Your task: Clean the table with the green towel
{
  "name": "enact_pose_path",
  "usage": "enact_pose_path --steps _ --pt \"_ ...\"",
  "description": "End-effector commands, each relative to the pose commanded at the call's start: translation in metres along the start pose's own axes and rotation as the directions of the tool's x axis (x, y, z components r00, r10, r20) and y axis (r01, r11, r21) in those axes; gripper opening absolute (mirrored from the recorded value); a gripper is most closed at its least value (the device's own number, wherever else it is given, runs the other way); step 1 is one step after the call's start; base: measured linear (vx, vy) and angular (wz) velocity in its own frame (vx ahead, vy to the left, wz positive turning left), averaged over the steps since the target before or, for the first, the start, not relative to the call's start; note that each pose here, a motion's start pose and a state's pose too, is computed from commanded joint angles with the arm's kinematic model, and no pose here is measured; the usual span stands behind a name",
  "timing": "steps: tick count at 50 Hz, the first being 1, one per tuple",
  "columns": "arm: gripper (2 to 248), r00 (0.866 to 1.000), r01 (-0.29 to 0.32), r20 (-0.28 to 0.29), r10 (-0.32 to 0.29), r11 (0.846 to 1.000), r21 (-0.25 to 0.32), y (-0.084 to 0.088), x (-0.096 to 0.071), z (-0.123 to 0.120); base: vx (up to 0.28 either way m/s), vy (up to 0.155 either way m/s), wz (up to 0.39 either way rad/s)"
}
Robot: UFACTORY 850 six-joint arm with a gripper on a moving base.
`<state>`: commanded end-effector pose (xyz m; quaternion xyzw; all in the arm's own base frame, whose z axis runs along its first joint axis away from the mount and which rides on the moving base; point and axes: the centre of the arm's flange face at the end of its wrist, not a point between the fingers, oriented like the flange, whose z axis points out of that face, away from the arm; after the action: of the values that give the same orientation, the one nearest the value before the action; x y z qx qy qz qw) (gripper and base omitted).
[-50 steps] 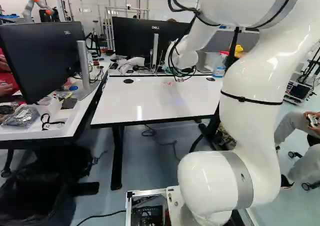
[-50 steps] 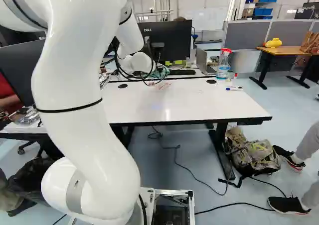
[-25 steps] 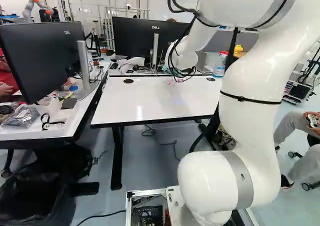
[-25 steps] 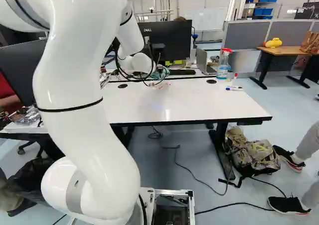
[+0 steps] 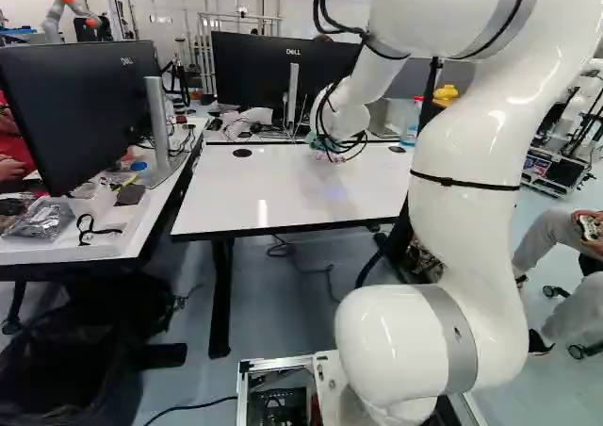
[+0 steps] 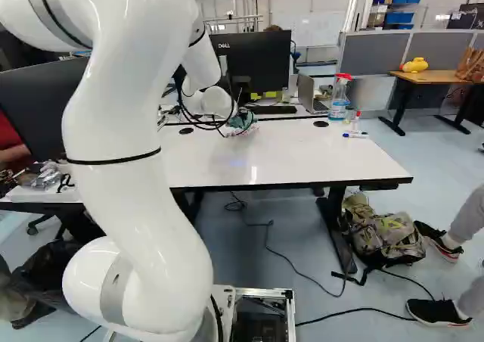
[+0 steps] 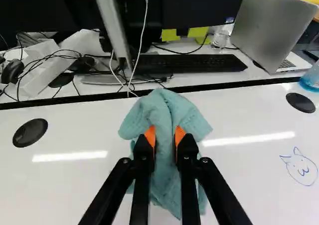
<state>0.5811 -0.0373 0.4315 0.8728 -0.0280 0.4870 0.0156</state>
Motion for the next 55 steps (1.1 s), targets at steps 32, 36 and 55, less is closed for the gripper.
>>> enact_pose_path --steps 32,36,55 --pt "61 0.997 0.0 0.076 0.0 1.0 0.0 0.0 -0.015 0.01 0.0 0.0 0.0" --pt "61 0.997 0.0 0.081 0.0 1.0 0.0 0.0 -0.016 0.01 0.0 0.0 0.0" --pt "61 0.995 0.0 0.104 0.0 1.0 0.0 0.0 -0.018 0.009 0.0 0.0 0.0"
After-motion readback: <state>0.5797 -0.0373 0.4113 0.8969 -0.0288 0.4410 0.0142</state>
